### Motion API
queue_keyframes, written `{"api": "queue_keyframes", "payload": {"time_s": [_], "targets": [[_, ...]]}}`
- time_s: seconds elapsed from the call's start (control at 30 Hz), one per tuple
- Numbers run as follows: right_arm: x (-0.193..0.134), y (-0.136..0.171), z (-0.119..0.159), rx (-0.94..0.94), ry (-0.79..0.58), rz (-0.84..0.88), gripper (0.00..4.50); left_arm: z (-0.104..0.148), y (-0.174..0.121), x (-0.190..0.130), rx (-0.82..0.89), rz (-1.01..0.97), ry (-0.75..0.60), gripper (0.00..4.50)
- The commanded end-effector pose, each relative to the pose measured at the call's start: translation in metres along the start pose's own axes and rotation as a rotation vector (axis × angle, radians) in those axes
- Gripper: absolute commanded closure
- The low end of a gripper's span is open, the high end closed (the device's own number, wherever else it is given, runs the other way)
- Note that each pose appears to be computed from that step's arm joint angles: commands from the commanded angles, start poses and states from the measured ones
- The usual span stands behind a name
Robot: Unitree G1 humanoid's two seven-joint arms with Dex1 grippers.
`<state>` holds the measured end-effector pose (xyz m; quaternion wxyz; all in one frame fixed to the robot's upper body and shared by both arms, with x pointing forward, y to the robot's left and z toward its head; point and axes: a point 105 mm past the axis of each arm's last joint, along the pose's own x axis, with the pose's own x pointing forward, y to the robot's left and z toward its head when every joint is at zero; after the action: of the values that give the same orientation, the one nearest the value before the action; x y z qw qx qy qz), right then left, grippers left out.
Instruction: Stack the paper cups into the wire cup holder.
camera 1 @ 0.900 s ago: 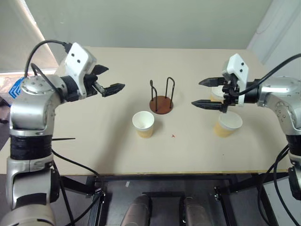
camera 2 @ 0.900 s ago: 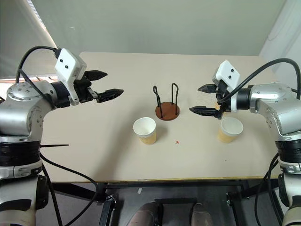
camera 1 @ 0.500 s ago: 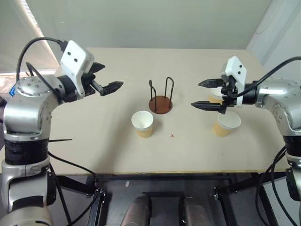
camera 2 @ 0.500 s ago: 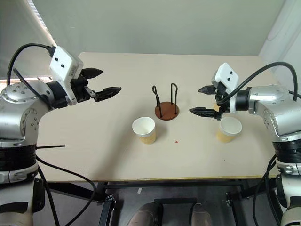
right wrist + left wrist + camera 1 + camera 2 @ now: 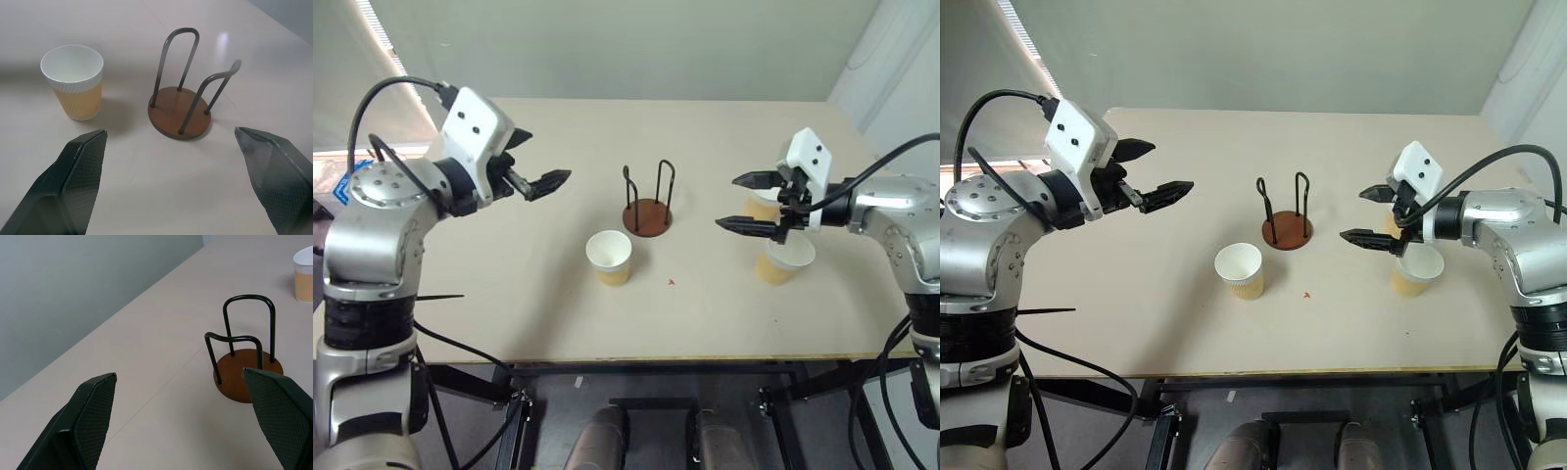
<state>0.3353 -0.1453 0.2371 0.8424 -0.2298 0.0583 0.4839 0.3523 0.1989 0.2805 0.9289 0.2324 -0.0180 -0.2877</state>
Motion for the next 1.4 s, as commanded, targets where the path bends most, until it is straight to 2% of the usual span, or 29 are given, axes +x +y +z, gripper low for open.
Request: {"api": "queue_keyframes", "payload": {"time_s": [0.03, 0.3, 0.5, 0.67, 0.87, 1.07, 1.4], "targets": [[-0.015, -0.006, 0.014, -0.045, -0.032, -0.05, 0.08, 0.015, 0.004, -0.004, 0.034, 0.005, -0.04, 0.0], [-0.02, -0.007, 0.011, -0.038, -0.026, -0.069, 0.08, 0.013, -0.006, 0.004, 0.006, -0.021, -0.045, 0.0], [-0.025, -0.006, 0.02, -0.056, -0.021, -0.073, 0.08, 0.008, -0.02, 0.016, -0.041, -0.059, -0.047, 0.0], [-0.034, 0.006, 0.016, -0.028, 0.01, -0.044, 0.08, 0.002, -0.024, 0.023, -0.071, -0.101, -0.012, 0.0], [-0.04, 0.018, 0.024, 0.02, -0.019, -0.021, 0.08, -0.008, -0.036, 0.033, -0.109, -0.174, 0.043, 0.0], [-0.045, 0.026, 0.024, 0.043, -0.01, -0.031, 0.08, -0.018, -0.051, 0.051, -0.184, -0.23, 0.068, 0.0], [-0.051, 0.03, 0.023, 0.051, 0.004, -0.065, 0.08, -0.025, -0.056, 0.079, -0.191, -0.232, 0.082, 0.0]]}}
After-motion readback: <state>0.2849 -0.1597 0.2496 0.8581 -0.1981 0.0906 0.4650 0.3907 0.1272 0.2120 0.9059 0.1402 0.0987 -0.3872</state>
